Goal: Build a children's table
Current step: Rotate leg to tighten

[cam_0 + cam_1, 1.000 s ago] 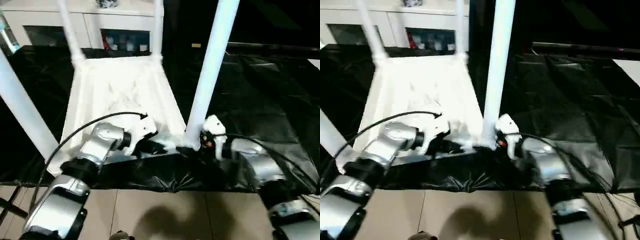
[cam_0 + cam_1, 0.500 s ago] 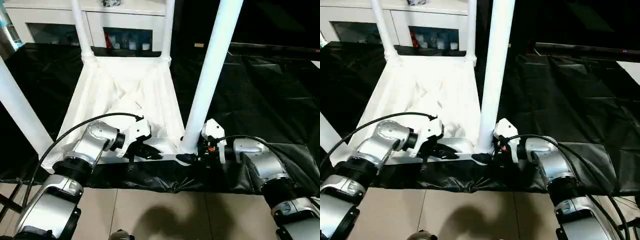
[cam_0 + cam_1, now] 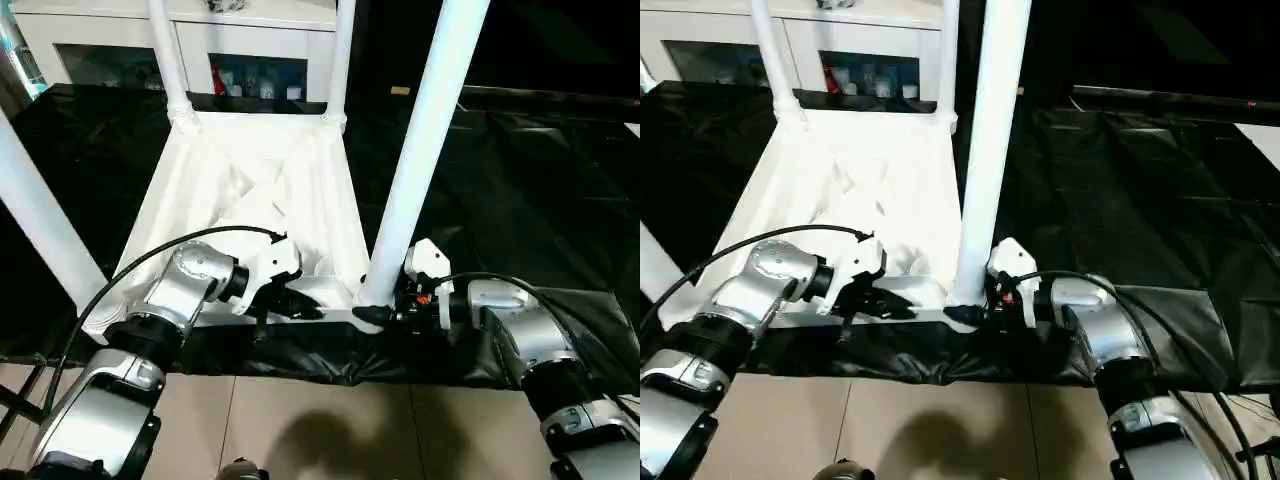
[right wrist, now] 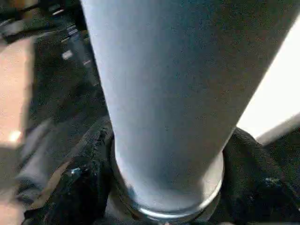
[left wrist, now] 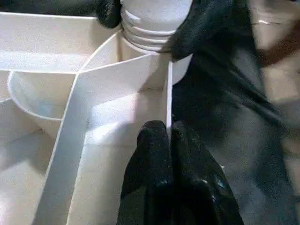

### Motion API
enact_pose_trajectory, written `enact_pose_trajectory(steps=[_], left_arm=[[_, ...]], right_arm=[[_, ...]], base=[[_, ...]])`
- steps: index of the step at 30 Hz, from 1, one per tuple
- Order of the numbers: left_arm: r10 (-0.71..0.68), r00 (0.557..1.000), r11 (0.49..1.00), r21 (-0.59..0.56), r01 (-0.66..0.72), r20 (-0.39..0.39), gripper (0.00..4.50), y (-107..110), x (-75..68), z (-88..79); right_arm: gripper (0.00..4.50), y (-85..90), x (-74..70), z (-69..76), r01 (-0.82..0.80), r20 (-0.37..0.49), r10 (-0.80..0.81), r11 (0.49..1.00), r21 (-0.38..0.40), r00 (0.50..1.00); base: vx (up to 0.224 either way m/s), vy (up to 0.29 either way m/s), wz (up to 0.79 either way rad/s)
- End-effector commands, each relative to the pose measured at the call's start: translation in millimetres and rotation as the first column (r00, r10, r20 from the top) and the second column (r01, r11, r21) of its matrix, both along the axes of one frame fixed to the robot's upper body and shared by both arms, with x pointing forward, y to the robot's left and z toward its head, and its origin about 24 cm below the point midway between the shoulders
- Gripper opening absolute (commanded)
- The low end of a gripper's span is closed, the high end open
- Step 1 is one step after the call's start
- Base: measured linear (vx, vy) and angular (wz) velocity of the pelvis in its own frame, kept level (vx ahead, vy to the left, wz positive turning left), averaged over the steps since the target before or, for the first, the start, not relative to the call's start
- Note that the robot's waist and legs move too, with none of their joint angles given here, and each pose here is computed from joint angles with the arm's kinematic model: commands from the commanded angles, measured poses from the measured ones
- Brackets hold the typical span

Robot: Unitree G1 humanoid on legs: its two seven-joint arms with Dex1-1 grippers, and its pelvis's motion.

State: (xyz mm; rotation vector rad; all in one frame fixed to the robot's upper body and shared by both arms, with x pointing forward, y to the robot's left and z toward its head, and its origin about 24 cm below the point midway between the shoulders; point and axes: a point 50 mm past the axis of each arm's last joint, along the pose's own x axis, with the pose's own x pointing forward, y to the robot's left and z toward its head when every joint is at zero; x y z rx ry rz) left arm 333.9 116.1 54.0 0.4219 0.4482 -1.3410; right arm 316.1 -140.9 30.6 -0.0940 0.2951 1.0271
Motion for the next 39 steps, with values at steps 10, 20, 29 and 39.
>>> enact_pose_trajectory(steps=[10,20,29,39], left_arm=[[0.246,0.958,0.968,-0.098,-0.233,0.15,0.0,-53.9,19.6,15.5],[0.156,0.977,0.982,-0.127,-0.138,0.146,0.0,-60.4,7.4,10.1],[0.009,0.991,0.994,-0.108,0.005,0.136,0.0,-42.0,-1.6,10.5],[-0.145,0.986,0.988,-0.039,0.149,0.087,0.0,-17.3,-4.4,13.8]], right_arm=[[2.7,48.4,23.8,-6.0,0.475,-0.037,-0.474,0.875,0.093,0.88],[3.75,60.6,25.4,2.7,0.429,0.029,-0.435,0.896,0.118,0.9],[3.85,31.0,21.4,6.8,0.275,0.122,-0.278,0.96,0.044,0.953],[3.85,8.9,-2.9,9.3,-0.168,0.054,0.17,0.985,-0.045,0.984]], base=[[0.0,0.0,0.0],[0.0,0.0,0.0],[0.0,0.0,0.0],[0.0,0.0,0.0]])
